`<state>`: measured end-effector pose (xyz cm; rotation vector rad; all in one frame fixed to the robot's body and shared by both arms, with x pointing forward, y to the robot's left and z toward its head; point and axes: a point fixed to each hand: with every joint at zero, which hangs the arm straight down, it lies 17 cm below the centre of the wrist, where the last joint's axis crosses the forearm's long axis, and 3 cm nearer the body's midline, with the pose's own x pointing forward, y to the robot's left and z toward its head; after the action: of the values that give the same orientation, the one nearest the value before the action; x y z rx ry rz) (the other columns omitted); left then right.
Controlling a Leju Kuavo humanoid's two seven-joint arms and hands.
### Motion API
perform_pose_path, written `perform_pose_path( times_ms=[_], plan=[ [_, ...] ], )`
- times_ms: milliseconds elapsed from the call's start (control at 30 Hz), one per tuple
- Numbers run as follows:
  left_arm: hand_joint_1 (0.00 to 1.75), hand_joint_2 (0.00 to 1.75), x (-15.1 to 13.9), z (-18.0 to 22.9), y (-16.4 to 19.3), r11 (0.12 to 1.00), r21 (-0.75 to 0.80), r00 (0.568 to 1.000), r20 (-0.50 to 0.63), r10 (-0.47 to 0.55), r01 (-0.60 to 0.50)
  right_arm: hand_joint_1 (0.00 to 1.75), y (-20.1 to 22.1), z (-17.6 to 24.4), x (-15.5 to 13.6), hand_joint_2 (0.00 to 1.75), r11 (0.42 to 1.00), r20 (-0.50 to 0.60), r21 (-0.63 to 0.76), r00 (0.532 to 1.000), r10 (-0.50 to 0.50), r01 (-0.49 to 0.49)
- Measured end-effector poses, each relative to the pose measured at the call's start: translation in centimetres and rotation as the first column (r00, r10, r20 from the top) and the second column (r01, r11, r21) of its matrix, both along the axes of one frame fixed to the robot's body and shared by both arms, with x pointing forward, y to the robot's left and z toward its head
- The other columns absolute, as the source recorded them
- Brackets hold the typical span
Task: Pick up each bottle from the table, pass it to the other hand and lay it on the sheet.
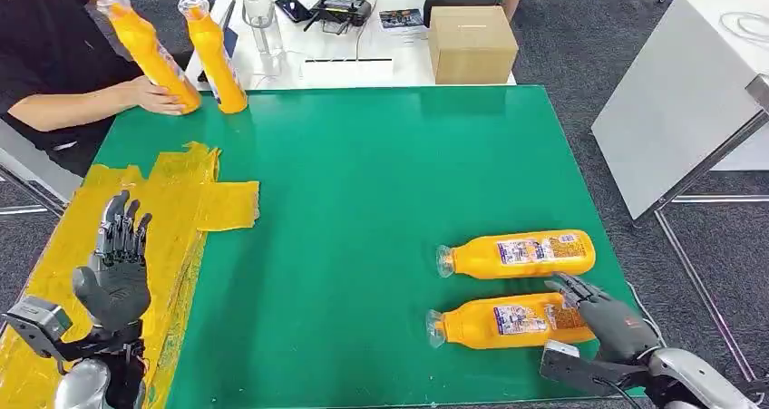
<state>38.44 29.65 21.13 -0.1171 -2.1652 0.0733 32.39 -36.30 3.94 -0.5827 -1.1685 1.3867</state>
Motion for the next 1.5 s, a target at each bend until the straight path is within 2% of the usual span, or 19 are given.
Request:
perform_pose_path(
  times_ms=[500,533,567,600,800,1033,1367,1500],
  plan=[
    [0.00,0.00,0.7,0.4,-0.5,1.000,-0.013,1.000,0.009,-0.017,0.018,0.00,0.2,-2.6,0.4,1.75,0.998,-0.052,-0.061,0.998,0.027,-0.030],
    [0.00,0.00,0.8,0.4,-0.6,1.000,-0.014,1.000,0.009,-0.019,0.019,0.14,0.3,-2.9,0.5,1.75,0.997,-0.056,-0.074,0.998,0.033,-0.037],
    [0.00,0.00,0.8,0.5,-0.6,1.000,-0.016,1.000,0.009,-0.020,0.021,1.43,0.3,-3.2,0.6,1.75,0.994,-0.060,-0.096,0.997,0.042,-0.048],
    [0.00,0.00,0.9,0.5,-0.6,1.000,-0.018,1.000,0.009,-0.022,0.022,1.73,0.2,-3.7,0.7,1.75,0.991,-0.065,-0.119,0.997,0.048,-0.056],
    [0.00,0.00,1.4,0.8,-0.9,0.999,-0.036,0.999,0.010,-0.040,0.040,1.75,1.4,-7.3,1.9,1.75,0.970,-0.054,-0.230,0.996,0.070,-0.081],
    [0.00,0.00,1.8,1.0,-1.3,0.998,-0.038,0.999,0.013,-0.050,0.051,1.75,3.1,-8.7,3.3,1.75,0.968,-0.055,-0.234,0.995,0.078,-0.089],
    [0.00,0.00,2.2,1.6,-1.7,0.997,-0.040,0.998,0.022,-0.062,0.063,1.75,4.3,-9.9,3.8,1.75,0.970,-0.070,-0.224,0.995,0.075,-0.089],
    [0.00,0.00,2.5,2.0,-1.8,0.997,-0.044,0.997,0.033,-0.063,0.064,1.75,4.7,-9.8,3.6,1.75,0.982,-0.071,-0.175,0.996,0.060,-0.072]
  ],
)
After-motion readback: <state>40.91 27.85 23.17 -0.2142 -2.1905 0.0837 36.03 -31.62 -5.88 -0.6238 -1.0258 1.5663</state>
